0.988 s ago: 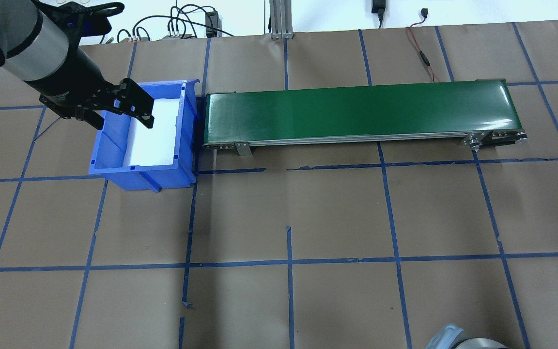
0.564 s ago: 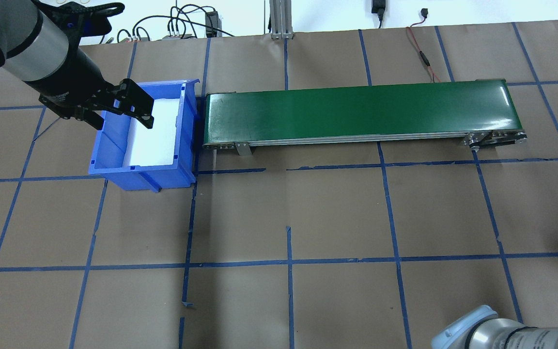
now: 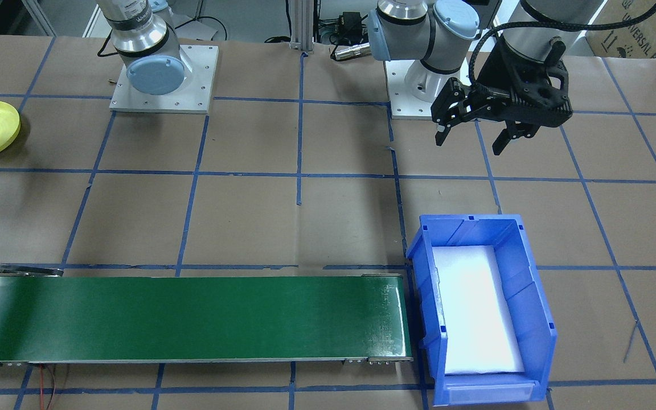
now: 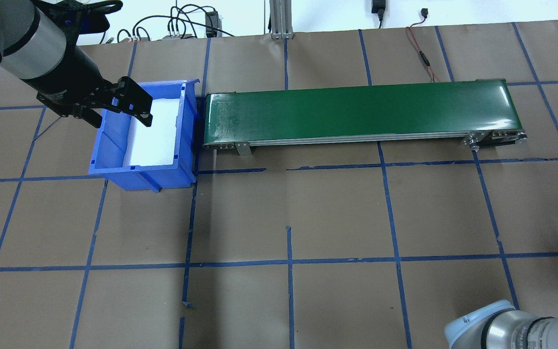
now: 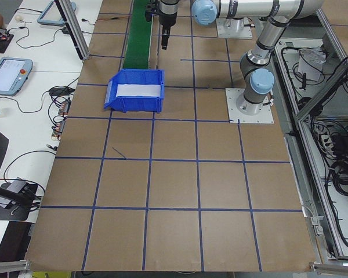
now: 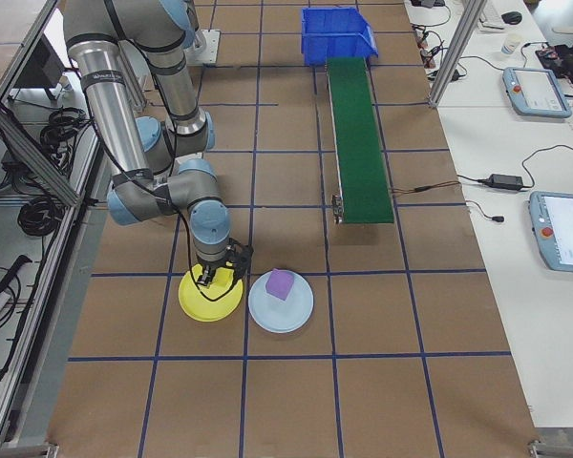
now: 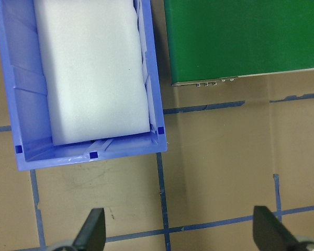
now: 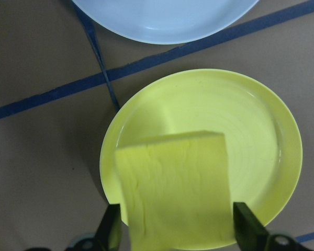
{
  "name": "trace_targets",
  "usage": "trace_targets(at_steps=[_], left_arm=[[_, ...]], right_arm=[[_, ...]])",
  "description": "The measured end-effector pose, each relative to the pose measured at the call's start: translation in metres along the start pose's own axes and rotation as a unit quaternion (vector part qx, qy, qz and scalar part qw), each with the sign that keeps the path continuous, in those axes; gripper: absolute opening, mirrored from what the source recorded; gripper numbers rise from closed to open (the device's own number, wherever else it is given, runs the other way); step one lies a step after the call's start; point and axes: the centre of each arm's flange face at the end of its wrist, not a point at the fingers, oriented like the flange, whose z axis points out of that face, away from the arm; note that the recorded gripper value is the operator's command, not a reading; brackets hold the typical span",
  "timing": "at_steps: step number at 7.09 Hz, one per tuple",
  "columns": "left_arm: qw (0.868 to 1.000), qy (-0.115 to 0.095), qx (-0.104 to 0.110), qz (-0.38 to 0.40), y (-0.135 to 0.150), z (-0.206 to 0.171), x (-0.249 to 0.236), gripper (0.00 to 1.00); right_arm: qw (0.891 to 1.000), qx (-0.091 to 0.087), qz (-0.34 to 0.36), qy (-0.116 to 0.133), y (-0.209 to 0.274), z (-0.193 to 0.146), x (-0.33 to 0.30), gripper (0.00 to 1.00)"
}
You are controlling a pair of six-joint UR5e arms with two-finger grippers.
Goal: Move block left to right into plate
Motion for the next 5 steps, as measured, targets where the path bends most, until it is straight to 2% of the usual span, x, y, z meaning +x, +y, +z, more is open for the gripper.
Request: trace_targets(at_steps=[2,3,4,5], left_arm=[[1.000,0.001,-0.001,0.001,0.000,0.001,0.001,1.00],[1.000,0.001,-0.002,0.000,0.000,0.002,0.001,1.00],[1.000,0.001,-0.002,0.000,0.000,0.003,0.001,1.00],[1.000,0.001,-0.003,0.000,0.000,0.003,0.001,1.00]], right_arm=[[1.000,0.007,-0.010,0.007,-0.011,-0.009,-0.013,1.00],[0.999,0.026,-0.021,0.018,-0.039,-0.025,-0.043,1.00],[0.998,0.054,-0.032,0.031,-0.081,-0.053,-0.098,1.00],[0.995,0.075,-0.045,0.038,-0.114,-0.078,-0.170,1.00]])
